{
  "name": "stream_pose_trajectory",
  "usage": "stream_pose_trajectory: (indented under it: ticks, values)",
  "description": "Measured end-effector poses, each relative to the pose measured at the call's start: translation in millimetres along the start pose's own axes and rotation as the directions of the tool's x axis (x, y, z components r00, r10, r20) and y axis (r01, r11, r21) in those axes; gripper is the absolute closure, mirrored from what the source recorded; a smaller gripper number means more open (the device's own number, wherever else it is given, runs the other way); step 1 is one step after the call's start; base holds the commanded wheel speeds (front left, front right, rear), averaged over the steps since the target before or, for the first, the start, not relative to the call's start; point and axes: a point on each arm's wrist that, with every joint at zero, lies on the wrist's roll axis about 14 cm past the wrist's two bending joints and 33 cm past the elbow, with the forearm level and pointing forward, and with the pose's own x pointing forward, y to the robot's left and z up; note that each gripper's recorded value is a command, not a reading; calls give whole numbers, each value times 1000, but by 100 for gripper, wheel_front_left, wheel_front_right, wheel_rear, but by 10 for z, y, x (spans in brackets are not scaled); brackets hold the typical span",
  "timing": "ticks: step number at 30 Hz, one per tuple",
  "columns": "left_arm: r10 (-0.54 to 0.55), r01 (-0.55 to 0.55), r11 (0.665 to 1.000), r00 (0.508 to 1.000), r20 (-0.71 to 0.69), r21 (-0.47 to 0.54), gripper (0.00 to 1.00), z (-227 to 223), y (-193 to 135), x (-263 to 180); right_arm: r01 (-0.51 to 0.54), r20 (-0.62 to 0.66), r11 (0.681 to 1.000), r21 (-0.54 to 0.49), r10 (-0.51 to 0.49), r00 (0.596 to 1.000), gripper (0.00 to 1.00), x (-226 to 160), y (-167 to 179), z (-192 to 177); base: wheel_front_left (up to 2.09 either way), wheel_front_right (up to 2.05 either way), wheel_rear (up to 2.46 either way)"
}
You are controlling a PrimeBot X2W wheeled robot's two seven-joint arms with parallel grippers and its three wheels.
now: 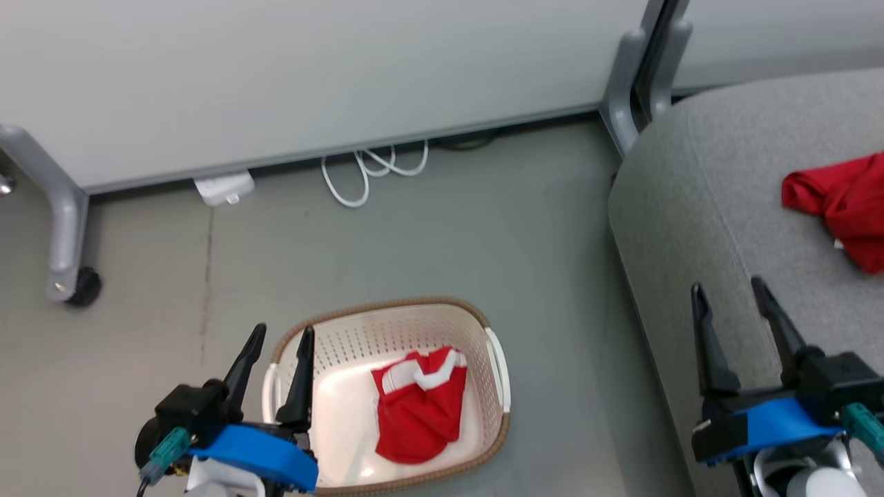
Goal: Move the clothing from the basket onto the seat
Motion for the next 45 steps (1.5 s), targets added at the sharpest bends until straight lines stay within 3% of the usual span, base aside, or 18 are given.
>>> stream_pose_trajectory:
  ticks: [6,11,20,32,35,39,45]
  values:
    - [-84,83,996,989,-121,-14,0,-442,-157,374,0,-3,1000,-8,0,1000,0,308,-16,-89,0,0,0]
    - [-160,153,987,951,-265,-46,0,-1016,-281,639,3,-26,1000,-20,-4,1000,0,564,-50,-283,0,0,0]
    - [-249,210,968,811,-530,-134,0,-2189,-423,729,-10,-96,1000,-10,9,995,0,837,-55,-765,0,0,0]
    - [-287,164,958,608,-740,-236,0,-3269,-511,610,-13,-212,1000,-8,11,977,0,866,-91,-1368,0,0,0]
    - [-265,100,961,600,-755,-258,0,-3408,-473,630,-6,-227,1000,-7,4,974,0,855,-120,-1453,0,0,0]
    - [-275,103,958,580,-767,-266,0,-3542,-528,667,-2,-239,1000,1,3,971,0,836,-129,-1523,0,0,0]
    - [-244,87,966,611,-753,-242,0,-3625,-530,893,8,-266,1000,12,-5,964,0,782,-153,-1627,0,0,0]
